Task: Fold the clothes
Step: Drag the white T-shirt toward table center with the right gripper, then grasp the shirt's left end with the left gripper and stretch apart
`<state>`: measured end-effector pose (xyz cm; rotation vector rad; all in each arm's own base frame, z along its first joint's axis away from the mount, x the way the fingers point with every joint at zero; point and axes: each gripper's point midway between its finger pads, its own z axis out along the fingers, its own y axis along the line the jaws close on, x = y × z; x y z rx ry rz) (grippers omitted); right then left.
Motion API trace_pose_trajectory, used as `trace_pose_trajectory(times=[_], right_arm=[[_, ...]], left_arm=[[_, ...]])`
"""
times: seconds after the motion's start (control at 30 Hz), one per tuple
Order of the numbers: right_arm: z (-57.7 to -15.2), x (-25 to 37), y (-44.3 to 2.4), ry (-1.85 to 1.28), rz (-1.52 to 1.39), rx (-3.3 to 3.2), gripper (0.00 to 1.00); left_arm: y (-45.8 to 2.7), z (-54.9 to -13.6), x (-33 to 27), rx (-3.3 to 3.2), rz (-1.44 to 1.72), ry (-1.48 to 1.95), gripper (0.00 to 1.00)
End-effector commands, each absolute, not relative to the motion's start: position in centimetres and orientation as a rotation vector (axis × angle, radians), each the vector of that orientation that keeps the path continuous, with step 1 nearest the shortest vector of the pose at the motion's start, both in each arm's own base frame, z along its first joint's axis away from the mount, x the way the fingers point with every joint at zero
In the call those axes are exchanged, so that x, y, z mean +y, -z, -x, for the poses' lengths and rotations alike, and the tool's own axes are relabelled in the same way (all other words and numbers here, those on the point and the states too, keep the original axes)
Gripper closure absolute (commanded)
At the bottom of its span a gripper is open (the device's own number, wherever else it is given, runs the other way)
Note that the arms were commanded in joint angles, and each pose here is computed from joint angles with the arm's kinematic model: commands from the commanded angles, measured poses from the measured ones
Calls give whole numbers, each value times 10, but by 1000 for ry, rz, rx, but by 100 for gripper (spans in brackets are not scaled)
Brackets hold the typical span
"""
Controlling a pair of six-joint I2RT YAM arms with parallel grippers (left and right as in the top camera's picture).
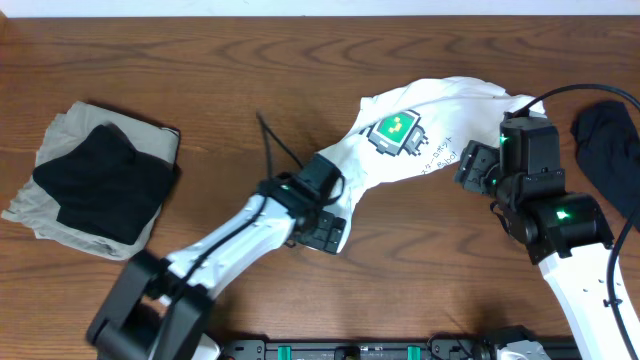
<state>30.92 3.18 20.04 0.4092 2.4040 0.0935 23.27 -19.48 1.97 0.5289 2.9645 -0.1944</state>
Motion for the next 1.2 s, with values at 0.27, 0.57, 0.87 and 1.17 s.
trace_pose_trajectory(times=[0.27, 0.57, 0.87, 1.17], right_arm=[[-308, 30, -201, -99, -437, 2404, 26], [-305, 29, -199, -91, -437, 2421, 26], [-288, 26, -168, -13, -412, 2579, 21], [-288, 40, -119, -10, -278, 2778, 18]], left_arm=[[13, -247, -220, 2887, -456, 88, 40], [-30, -266, -216, 2788, -417, 105, 94], [-167, -279, -176, 2449, -268, 156, 94], [-245, -265, -135, 2214, -125, 198, 94]])
